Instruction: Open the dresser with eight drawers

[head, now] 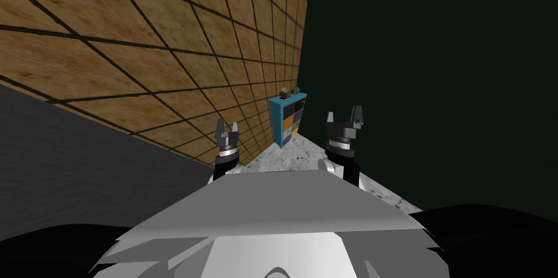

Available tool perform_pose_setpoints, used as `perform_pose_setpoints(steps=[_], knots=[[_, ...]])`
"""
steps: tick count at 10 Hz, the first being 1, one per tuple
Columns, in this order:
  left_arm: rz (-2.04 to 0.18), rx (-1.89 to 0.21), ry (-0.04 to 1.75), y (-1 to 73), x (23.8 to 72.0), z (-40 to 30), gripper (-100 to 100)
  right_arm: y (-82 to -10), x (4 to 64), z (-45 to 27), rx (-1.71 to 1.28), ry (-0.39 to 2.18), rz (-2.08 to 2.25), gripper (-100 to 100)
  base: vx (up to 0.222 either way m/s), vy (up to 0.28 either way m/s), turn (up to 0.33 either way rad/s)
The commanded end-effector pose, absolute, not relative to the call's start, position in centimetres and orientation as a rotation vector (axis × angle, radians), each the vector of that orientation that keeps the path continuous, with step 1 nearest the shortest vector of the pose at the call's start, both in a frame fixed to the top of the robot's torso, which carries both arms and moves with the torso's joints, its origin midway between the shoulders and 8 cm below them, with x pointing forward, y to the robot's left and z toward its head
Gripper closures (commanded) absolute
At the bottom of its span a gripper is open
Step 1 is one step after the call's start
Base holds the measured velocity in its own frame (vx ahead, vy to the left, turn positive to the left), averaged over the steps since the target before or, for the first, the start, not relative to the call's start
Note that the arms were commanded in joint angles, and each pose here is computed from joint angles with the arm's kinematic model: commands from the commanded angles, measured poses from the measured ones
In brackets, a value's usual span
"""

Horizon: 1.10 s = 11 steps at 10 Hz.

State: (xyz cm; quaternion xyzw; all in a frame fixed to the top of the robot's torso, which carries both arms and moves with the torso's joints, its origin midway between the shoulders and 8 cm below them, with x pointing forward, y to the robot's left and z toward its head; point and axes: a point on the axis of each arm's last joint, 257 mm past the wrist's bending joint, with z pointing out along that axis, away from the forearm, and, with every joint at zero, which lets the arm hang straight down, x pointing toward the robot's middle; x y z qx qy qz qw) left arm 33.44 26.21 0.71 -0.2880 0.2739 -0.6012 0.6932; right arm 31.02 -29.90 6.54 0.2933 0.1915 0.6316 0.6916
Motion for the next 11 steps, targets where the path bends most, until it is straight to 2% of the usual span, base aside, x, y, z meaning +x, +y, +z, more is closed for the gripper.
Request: perform_pose_setpoints(steps=[1, 9, 10, 11], knots=[[-1.343, -0.643, 0.612, 26.21, 33.44, 0.71, 0, -29.90, 31.02, 6.54, 0.655, 0.428, 1.412, 0, 0.000, 0.000, 0.000], [-1.343, -0.643, 0.612, 26.20, 33.43, 0.72, 0, -29.89, 31.01, 6.56, 0.655, 0.428, 1.412, 0, 0.000, 0.000, 0.000], [-1.343, -0.643, 0.612, 26.20, 33.43, 0.73, 0, -29.73, 31.42, 6.12, 0.656, 0.463, 1.427, -100, 0.017, 0.000, 0.017], [-1.343, -0.643, 0.612, 26.21, 33.44, 0.70, 0, -29.75, 31.80, 5.65, 0.666, 0.486, 1.441, -100, 0.029, 0.000, 0.026]])
